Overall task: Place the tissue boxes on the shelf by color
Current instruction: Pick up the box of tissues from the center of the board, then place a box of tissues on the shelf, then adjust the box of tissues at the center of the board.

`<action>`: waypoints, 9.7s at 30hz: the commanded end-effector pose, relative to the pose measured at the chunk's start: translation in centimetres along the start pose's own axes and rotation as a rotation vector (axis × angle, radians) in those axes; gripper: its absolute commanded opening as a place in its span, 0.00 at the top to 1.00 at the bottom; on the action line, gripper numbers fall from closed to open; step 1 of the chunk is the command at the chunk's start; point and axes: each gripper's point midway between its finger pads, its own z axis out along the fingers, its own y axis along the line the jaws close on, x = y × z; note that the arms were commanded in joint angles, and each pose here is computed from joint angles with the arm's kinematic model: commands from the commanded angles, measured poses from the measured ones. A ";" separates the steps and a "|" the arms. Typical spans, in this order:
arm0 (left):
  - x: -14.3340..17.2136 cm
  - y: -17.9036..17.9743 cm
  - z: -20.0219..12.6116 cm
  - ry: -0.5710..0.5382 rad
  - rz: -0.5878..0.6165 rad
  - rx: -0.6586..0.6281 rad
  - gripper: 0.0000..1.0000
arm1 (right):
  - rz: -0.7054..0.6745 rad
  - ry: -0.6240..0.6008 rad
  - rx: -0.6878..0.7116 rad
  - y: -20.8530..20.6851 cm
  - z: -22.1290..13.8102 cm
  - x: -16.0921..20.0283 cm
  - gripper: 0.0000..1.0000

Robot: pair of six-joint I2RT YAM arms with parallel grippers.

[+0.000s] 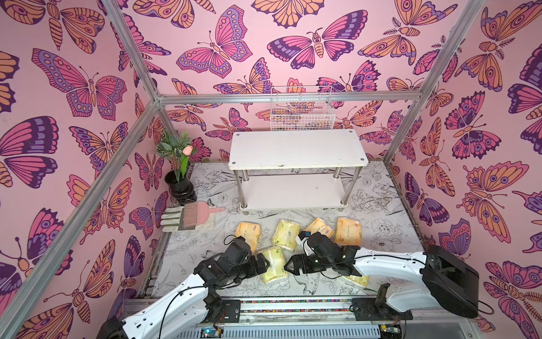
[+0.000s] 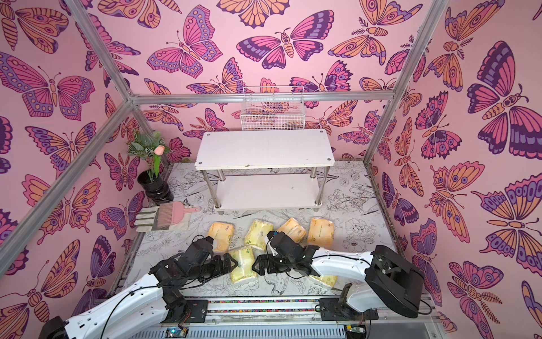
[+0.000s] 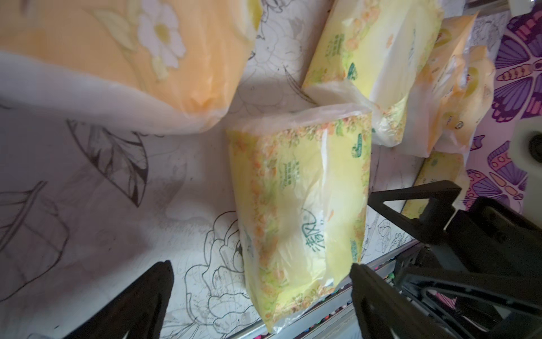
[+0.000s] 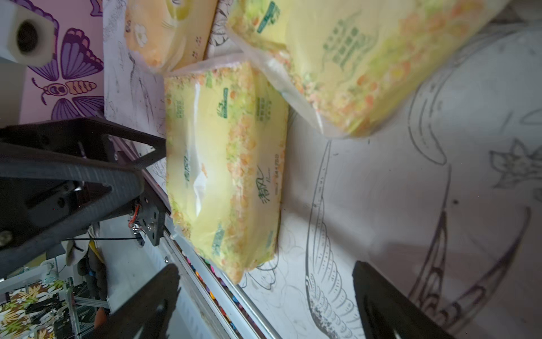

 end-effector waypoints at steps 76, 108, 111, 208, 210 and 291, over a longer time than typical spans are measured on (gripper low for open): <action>-11.2 -3.5 -12.2 -0.464 0.176 -0.211 0.00 | 0.090 -0.247 -0.330 5.5 -7.0 -12.5 0.86; -11.2 -0.3 -11.5 -0.440 0.129 -0.279 0.00 | 0.242 -0.444 -0.278 -2.4 1.4 -30.0 0.45; -11.2 -0.2 -11.4 -0.441 0.124 -0.281 0.00 | 0.234 -0.463 -0.239 -3.0 0.5 -30.1 0.35; -9.8 0.8 -10.1 -0.403 0.067 -0.248 0.00 | 0.308 -0.443 -0.265 -0.7 3.5 -31.8 0.30; -9.9 0.8 -10.1 -0.403 0.072 -0.247 0.00 | 0.304 -0.450 -0.255 -0.8 3.2 -31.5 0.27; -11.3 -10.0 6.2 -0.094 0.310 0.076 0.00 | 0.272 -0.396 -0.029 -5.0 -1.2 -8.1 0.17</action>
